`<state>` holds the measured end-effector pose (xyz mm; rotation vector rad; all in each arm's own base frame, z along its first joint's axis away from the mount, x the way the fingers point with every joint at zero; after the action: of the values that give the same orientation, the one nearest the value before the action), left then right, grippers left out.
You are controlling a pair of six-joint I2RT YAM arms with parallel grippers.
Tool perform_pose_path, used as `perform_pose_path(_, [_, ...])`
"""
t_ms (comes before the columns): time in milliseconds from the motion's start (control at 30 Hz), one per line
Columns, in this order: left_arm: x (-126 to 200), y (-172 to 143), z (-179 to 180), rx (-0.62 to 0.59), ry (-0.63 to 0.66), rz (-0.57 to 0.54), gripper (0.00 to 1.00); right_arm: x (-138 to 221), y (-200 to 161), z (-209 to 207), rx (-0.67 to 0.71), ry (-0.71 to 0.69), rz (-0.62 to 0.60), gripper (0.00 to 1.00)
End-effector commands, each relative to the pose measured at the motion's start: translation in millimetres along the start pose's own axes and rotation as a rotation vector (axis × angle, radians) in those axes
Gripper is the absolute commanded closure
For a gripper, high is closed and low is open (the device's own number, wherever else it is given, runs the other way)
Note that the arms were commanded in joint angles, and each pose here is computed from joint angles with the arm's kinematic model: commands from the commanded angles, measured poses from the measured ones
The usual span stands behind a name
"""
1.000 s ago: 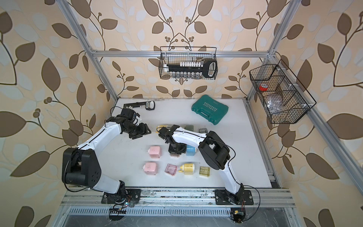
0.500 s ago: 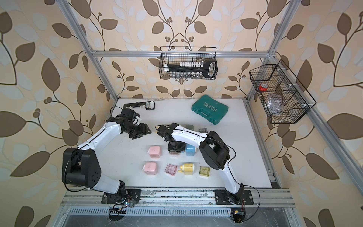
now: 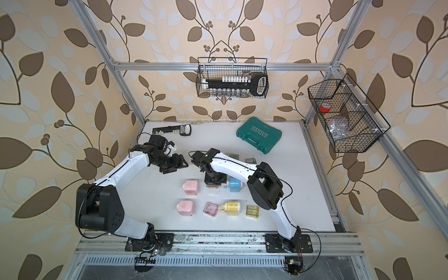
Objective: Put the tray back into the pencil sharpener
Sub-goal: Close the container of the pencil sharpener.
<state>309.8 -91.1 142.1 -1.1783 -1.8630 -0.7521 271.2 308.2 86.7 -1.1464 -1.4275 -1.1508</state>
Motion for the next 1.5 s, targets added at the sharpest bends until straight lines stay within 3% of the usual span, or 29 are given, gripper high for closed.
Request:
perform_pose_path(0, [16, -20, -4, 0.004, -0.003, 0.067, 0.25, 7, -6, 0, 0.02, 0.02, -0.003, 1.0])
perform_pose_path(233, [29, -38, 5, 0.021, 0.097, 0.177, 0.25, 0, -9, 8, 0.027, 0.071, 0.001, 1.0])
perform_pose_path(633, [-7, -67, 3, 0.013, 0.081, 0.316, 0.27, -7, -11, 16, 0.051, 0.122, 0.012, 1.0])
perform_pose_path(1000, [-23, -72, 13, 0.015, 0.13, 0.366, 0.31, -14, -11, 21, 0.048, 0.134, 0.024, 1.0])
perform_pose_path(1467, [-32, -76, 19, 0.032, 0.135, 0.405, 0.43, -22, -12, 25, 0.042, 0.132, 0.041, 1.0])
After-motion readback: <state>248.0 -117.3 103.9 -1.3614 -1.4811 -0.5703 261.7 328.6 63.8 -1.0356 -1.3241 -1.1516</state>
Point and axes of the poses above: each gripper's point midway between its finger pads, its own x axis back along the fingers, its own z axis along the line the jaws close on, y = z × x, the point moved 2 cm from there along x, back along the fingers, and after that the axes turned 13 degrees about x, right-handed, at the moved point
